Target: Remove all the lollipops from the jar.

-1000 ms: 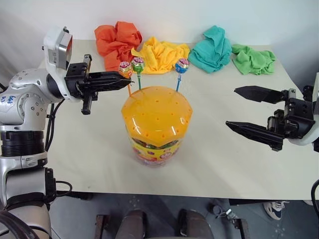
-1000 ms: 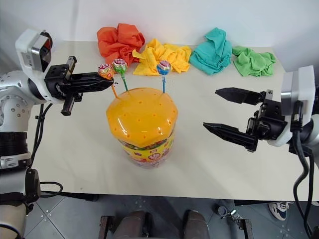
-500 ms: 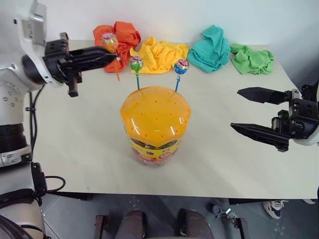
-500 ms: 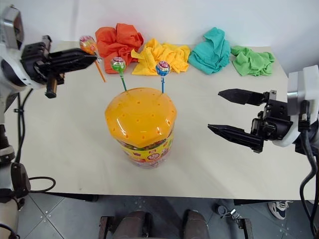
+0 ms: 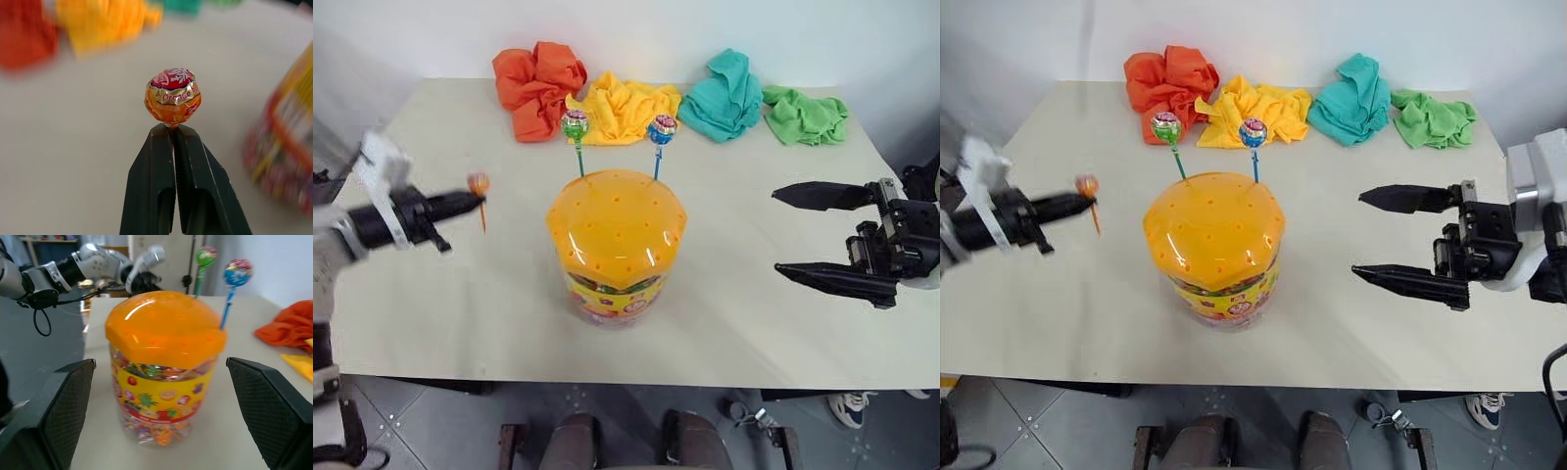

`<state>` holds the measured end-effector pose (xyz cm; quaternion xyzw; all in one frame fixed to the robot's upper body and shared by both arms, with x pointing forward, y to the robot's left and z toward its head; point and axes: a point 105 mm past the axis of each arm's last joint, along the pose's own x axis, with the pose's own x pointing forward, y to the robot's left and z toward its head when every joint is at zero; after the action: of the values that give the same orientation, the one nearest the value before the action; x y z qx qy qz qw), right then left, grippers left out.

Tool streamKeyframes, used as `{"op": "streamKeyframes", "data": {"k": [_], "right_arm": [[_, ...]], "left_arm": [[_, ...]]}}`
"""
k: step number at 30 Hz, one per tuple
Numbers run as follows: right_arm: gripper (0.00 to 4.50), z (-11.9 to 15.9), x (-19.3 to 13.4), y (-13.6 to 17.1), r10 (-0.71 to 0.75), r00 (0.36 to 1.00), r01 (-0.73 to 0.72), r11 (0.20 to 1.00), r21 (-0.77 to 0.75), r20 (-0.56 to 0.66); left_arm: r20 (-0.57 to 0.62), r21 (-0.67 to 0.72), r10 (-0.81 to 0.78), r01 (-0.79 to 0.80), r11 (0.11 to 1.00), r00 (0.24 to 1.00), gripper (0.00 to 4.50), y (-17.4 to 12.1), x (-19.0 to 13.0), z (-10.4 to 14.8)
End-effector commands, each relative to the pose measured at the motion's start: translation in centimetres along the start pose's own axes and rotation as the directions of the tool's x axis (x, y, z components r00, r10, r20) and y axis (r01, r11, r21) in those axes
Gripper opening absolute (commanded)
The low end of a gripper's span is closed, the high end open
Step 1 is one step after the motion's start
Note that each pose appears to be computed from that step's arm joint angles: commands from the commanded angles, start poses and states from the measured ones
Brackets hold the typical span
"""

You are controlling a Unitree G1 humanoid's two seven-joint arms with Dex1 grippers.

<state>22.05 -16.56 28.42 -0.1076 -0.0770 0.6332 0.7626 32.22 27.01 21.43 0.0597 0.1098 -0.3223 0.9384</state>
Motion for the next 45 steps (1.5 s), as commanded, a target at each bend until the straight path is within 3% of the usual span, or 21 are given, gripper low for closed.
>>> {"op": "streamKeyframes", "data": {"k": [1, 4, 7, 10, 14, 22, 25, 29, 30, 33, 39, 45], "right_arm": [[4.5, 0.0, 0.4, 0.7, 0.051, 0.999, -0.051, 0.999, -0.004, 0.012], [4.5, -0.2, 0.5, 0.6, 0.057, 0.998, -0.057, 0.998, 0.007, 0.014], [4.5, -0.3, 0.5, 0.6, 0.061, 0.998, -0.061, 0.998, 0.012, 0.017], [4.5, -0.3, 0.6, 0.5, 0.062, 0.998, -0.062, 0.998, 0.015, 0.019], [4.5, -0.3, 0.7, 0.4, 0.058, 0.998, -0.059, 0.998, 0.013, 0.021], [4.5, 0.1, 0.3, -0.1, 0.023, 1.0, -0.022, 1.0, -0.01, 0.021], [4.5, 0.3, 0.1, -0.3, 0.008, 1.0, -0.008, 1.0, -0.021, 0.019], [4.5, 0.6, -0.4, -0.6, -0.02, 1.0, 0.021, 0.999, -0.039, 0.012], [4.5, 0.8, -0.5, -0.6, -0.028, 0.999, 0.029, 0.999, -0.044, 0.015], [4.5, 1.3, -0.9, -0.9, -0.068, 0.997, 0.069, 0.996, -0.063, 0.028], [4.5, 1.5, -1.0, -1.0, -0.121, 0.991, 0.125, 0.989, -0.084, 0.054], [4.5, 1.7, -1.2, -0.3, -0.176, 0.982, 0.183, 0.978, -0.096, 0.075]], "left_arm": [[-0.061, 0.008, 0.078, -0.078, 0.997, 0.995, 0.04, 0.3, -0.6, -1.9], [-0.152, -0.01, 0.095, -0.097, 0.995, 0.984, 0.04, 0.1, -0.8, -4.8], [-0.226, -0.005, 0.111, -0.115, 0.993, 0.968, 0.04, 0.1, -1.1, -6.0], [-0.246, 0.007, 0.156, -0.16, 0.987, 0.957, 0.71, 0.6, -1.3, -6.1], [-0.251, 0.006, 0.177, -0.181, 0.983, 0.952, 1.93, 0.9, -1.4, -5.5], [-0.183, 0.008, 0.14, -0.141, 0.99, 0.973, 4.43, 0.3, -2.1, -2.0], [-0.138, 0.028, 0.116, -0.113, 0.993, 0.984, 4.47, 0.0, -2.6, -0.1], [0.05, 0.118, 0.052, -0.058, 0.991, 0.997, 4.47, -0.4, -2.6, 4.4], [0.081, 0.128, 0.018, -0.028, 0.991, 0.997, 4.47, -0.8, -2.6, 5.1], [0.319, 0.23, -0.216, 0.146, 0.962, 0.923, 4.47, -3.7, -1.7, 9.4], [0.281, 0.329, -0.553, 0.463, 0.823, 0.784, 4.47, -7.6, 2.2, 11.0], [0.27, 0.364, -0.679, 0.581, 0.728, 0.682, 4.47, -8.5, 5.9, 12.0]]}}
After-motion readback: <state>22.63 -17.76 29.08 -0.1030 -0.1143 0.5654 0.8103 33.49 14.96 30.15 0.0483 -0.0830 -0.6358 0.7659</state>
